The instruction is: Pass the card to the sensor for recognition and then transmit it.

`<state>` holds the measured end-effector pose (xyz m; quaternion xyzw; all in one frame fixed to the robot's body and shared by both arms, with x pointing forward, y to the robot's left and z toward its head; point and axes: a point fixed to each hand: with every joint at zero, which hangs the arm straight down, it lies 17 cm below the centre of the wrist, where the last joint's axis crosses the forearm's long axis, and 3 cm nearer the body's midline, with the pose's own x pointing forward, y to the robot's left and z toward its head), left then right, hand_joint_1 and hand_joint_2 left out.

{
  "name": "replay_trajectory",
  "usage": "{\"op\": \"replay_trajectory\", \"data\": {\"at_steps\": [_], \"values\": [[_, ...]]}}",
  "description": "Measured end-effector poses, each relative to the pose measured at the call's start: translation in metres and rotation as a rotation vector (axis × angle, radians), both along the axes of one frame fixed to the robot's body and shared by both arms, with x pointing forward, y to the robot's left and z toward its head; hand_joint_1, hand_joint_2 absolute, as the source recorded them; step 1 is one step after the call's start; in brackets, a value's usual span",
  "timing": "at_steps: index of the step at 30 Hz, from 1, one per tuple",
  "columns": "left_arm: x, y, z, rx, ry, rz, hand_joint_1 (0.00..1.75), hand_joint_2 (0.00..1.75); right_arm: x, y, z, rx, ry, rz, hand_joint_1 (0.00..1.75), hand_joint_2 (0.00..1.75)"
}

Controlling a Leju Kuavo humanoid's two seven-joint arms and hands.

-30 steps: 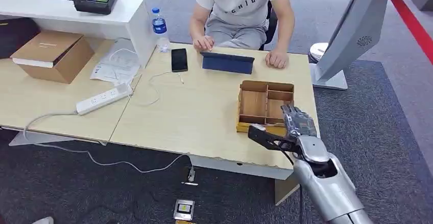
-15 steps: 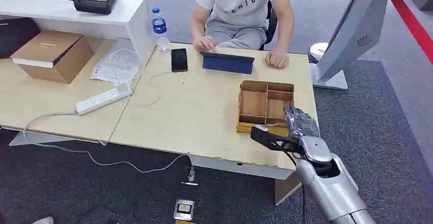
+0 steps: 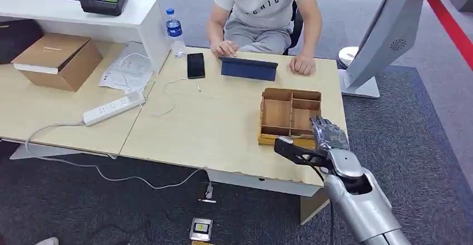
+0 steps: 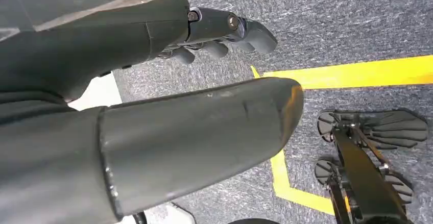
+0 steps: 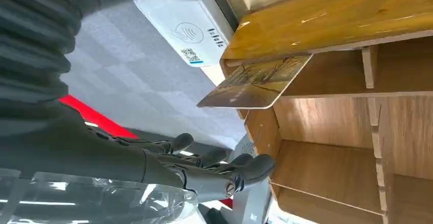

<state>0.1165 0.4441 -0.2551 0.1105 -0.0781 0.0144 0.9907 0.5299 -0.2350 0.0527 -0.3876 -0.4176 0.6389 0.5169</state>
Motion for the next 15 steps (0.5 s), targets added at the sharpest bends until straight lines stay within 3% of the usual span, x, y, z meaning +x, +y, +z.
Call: {"op": "replay_trajectory", "data": {"at_steps": [15], "values": [[-0.0005,0.0006,0.0,0.003,0.002,0.002,0.0,0.0,-0.0013,-0.0052,-0.0026,-0.025,0.0,-0.004,1.75,1.75]]}}
